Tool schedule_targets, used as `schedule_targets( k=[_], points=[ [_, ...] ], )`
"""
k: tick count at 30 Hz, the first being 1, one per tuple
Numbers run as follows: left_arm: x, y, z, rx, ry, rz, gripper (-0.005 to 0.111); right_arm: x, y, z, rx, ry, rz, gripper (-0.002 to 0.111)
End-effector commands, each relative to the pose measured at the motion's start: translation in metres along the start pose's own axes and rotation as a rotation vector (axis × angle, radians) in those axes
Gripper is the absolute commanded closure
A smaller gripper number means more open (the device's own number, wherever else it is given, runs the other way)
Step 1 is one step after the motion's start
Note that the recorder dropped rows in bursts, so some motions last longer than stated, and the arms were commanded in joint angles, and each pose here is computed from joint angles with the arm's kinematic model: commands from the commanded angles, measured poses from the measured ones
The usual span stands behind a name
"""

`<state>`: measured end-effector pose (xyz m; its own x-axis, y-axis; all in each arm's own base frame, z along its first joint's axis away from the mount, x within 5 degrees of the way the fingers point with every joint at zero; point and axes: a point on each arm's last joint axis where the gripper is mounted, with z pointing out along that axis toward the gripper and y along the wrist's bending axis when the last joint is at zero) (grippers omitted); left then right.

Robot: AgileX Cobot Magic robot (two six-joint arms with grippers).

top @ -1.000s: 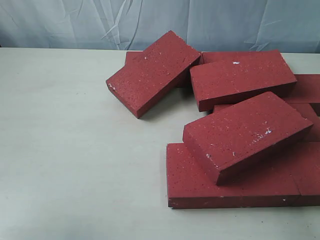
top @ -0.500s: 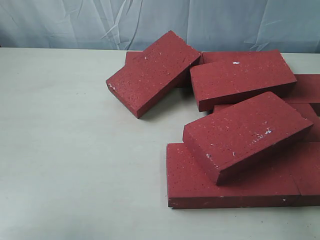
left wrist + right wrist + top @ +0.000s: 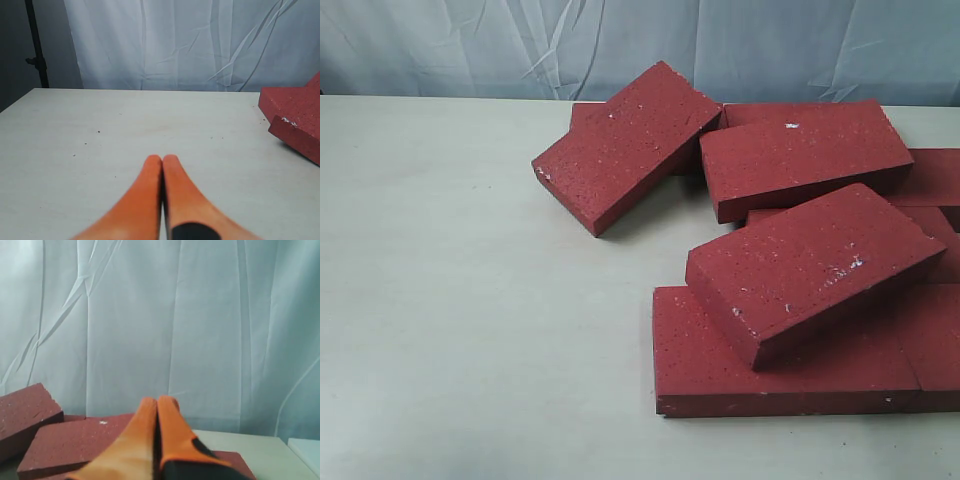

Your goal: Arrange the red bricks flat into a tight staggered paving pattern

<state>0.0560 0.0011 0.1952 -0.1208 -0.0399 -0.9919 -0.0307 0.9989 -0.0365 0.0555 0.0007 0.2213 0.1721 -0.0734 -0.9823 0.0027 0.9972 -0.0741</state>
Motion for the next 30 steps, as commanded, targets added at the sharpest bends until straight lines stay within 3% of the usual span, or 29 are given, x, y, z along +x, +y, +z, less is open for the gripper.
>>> schedule_targets(
  k=[1,17,30],
  points=[
    [0.001,0.000,0.000,0.001,-0.004,-0.010,0.107,-0.007,0.000,-0.001,0.008,-0.079,-0.002,0.109],
    [0.001,0.000,0.000,0.001,-0.004,-0.010,0.107,-0.006,0.000,-0.001,0.007,-0.067,-0.002,0.109],
    [0.000,0.000,0.000,0.001,-0.009,-0.010,0.107,-0.050,-0.005,0.013,0.009,0.022,-0.002,0.109]
  ],
)
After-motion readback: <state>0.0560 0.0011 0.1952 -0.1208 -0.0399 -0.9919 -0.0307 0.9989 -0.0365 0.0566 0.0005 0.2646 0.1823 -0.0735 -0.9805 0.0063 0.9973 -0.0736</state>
